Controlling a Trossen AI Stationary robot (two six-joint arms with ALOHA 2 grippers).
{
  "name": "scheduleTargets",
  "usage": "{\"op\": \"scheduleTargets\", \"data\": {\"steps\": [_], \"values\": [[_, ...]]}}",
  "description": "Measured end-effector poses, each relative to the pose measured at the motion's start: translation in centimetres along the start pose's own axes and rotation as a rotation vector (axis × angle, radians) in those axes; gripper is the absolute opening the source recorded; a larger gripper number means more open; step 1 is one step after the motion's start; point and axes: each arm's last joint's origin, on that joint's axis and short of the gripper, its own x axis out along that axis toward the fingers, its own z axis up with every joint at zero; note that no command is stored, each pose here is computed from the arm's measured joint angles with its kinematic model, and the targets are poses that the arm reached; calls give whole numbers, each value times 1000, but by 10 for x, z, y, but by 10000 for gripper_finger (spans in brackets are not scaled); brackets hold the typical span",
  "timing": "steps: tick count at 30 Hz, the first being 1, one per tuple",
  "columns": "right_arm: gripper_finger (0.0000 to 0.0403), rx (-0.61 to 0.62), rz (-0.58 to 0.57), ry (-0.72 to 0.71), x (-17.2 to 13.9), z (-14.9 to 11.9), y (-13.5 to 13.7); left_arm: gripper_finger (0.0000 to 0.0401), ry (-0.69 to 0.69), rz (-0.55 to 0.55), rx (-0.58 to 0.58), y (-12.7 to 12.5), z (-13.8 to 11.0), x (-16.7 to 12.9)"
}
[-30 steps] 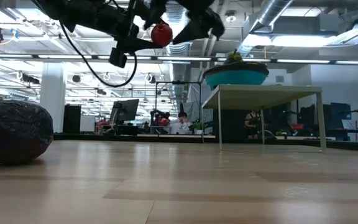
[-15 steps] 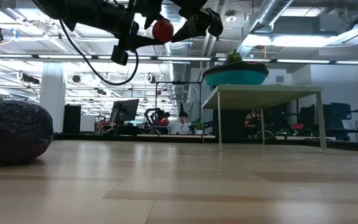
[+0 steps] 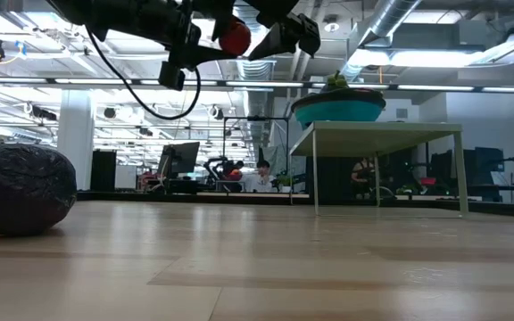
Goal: Pick & Place Fruit
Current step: Put the top red pomegranate into the blue strainer bowl on the shelf
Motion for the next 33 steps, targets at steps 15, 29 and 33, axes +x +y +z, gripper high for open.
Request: {"op": "scheduleTargets", "data": {"steps": [15,29,33], "values": [[177,-3,48,52,-1,-1,1,219,9,5,2,1,-3,0],[177,-8,121,314,-39,7,-15,338,13,-93,258,-4,16,-3],[183,-47,136,406,-60,15,-26,346,74,-139,378,-4,22,-5]]}}
